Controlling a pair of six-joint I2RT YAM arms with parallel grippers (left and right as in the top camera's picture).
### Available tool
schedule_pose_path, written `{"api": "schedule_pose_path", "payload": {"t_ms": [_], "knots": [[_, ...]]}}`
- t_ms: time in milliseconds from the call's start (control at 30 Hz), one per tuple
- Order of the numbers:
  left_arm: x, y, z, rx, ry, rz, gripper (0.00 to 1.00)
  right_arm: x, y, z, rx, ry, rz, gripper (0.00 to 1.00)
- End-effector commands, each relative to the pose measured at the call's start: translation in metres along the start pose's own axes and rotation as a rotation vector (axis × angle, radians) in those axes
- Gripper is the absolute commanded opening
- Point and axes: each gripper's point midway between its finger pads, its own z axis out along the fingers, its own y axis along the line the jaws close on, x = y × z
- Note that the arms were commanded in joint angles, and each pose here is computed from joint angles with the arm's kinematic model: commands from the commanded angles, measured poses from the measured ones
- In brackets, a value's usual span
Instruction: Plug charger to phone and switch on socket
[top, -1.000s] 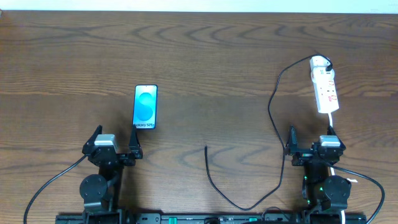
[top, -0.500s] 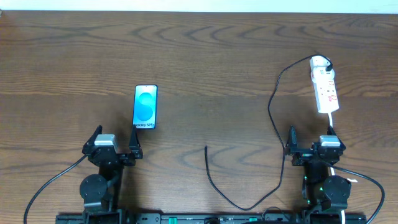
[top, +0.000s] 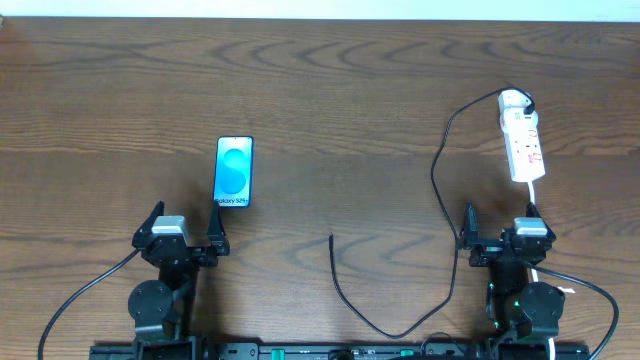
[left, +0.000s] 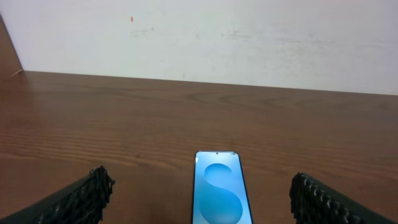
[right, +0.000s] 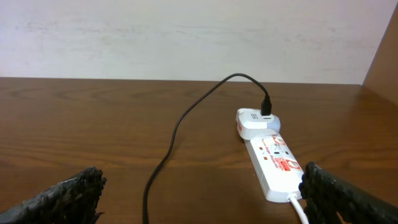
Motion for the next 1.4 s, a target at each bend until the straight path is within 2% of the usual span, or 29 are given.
{"api": "schedule_pose_path", "payload": {"t_ms": [0,167,733,1367], "knots": [[0.01,-0.002,0.001,0.015,0.027,0.008,0.93,0.0,0.002,0.0,-0.003,-0.001,0.013,0.99],[-0.003,-0.003,0.001,0.018,-0.026,0.014,0.93,0.0,0.002,0.0,-0.003,-0.001,0.013,0.99],[-0.029,-0.005,-0.004,0.02,-0.073,0.019,0.93,0.0,0.002,0.0,-0.003,-0.001,0.013,0.99],[-0.101,-0.006,0.026,0.015,0.037,0.075,0.93,0.0,0.002,0.0,-0.003,-0.001,0.013,0.99]]}}
